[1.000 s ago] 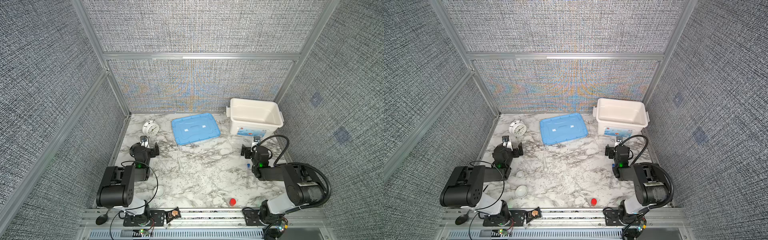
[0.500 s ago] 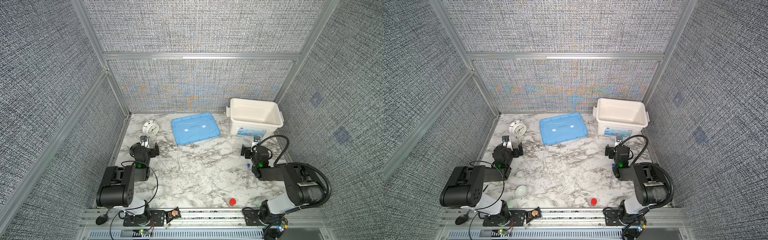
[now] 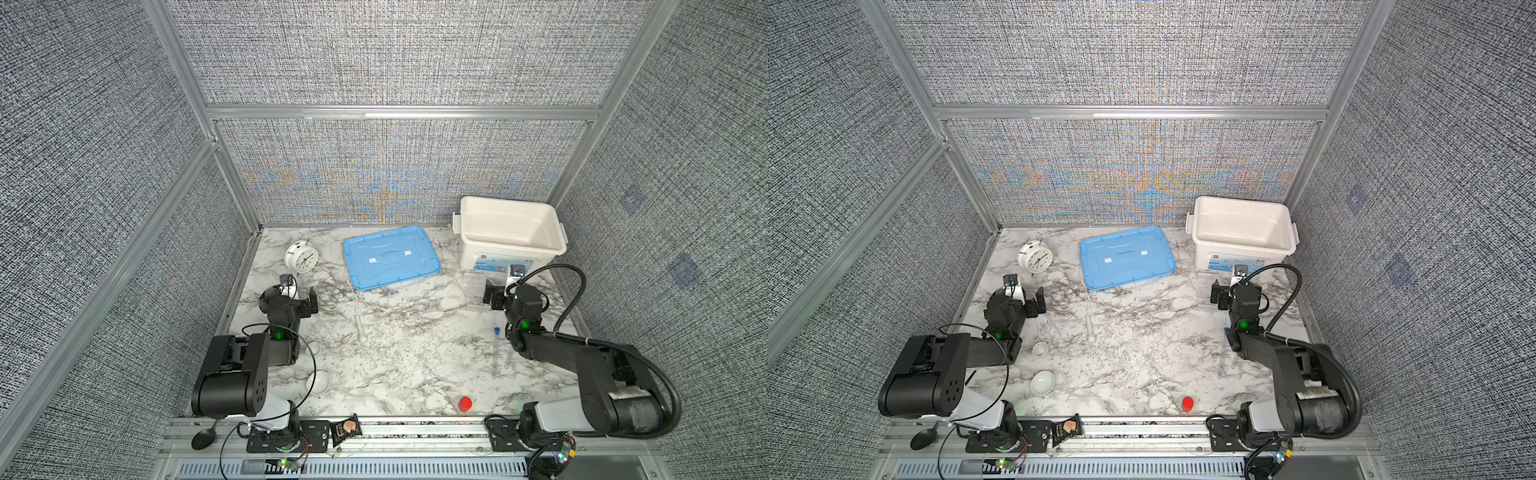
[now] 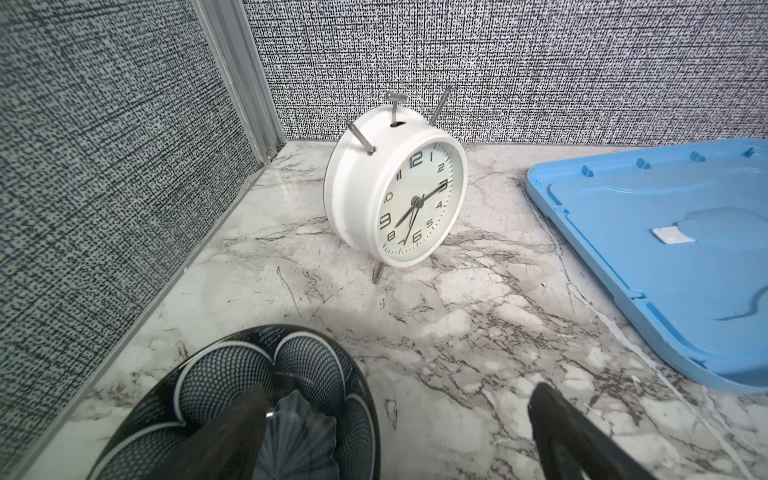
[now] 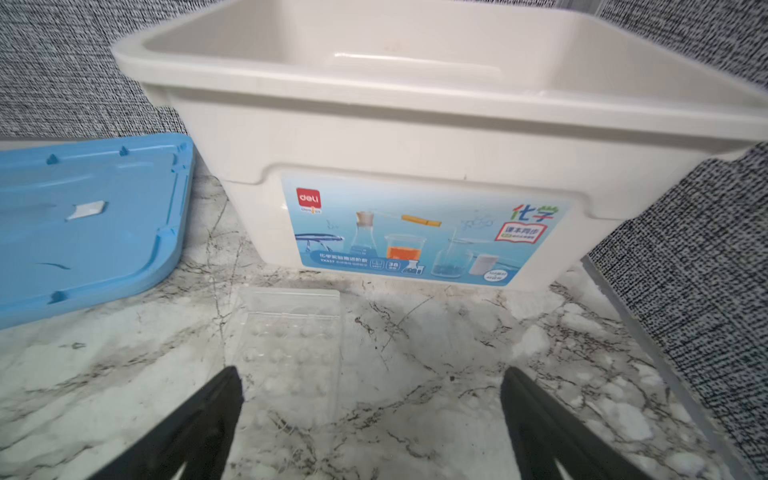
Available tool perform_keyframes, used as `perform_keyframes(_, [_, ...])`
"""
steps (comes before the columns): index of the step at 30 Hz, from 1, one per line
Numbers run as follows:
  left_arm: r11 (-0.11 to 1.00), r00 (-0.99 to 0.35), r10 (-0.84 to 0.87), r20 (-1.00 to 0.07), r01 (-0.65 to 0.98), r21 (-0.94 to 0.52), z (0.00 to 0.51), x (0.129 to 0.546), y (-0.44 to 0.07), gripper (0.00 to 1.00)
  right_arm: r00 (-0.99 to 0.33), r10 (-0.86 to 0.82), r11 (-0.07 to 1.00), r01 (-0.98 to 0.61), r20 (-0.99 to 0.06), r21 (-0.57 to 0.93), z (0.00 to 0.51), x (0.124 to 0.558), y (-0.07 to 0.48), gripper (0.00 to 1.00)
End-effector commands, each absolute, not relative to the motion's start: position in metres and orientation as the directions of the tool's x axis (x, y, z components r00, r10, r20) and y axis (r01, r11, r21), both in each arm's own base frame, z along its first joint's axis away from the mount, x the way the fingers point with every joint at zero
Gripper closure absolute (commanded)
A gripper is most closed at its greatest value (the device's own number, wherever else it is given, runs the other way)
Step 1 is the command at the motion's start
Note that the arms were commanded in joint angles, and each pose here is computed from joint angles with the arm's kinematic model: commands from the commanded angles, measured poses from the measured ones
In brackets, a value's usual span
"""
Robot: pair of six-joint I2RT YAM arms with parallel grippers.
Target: Organize the chemistry lab equipment
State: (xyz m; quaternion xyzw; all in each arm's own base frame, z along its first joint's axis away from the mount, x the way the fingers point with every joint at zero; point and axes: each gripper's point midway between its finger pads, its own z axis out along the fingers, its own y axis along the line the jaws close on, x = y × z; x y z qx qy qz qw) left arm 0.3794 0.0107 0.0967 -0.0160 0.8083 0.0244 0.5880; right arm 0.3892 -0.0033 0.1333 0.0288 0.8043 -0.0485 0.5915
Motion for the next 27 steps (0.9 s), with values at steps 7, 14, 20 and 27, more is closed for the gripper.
perform_keyframes(7, [0.995,-0.214,-0.092,-0.973,-0.042,-0.085,0.181,0.362,0.004,0.01,-0.496,0.096,0.995,0.076,-0.863,0.067,0.148,0.349,0.02,0.01])
perform_keyframes(14, [0.968,-0.255,-0.241,-0.936,0.007,-0.251,0.245,0.33,-0.012,0.01,-0.711,0.176,0.984,0.131,-0.681,0.118,0.119,0.326,0.035,0.01])
perform_keyframes(20, [0.899,-0.36,-0.438,-0.823,-0.189,-0.396,0.235,0.32,0.002,0.01,-0.85,0.135,0.99,0.095,-0.51,0.103,0.101,0.328,0.049,0.01])
perform_keyframes(27, [0.871,-0.463,-0.428,-0.776,0.016,-0.491,0.242,0.338,-0.041,0.01,-0.907,0.084,0.996,0.067,-0.412,0.054,0.082,0.344,0.052,0.01])
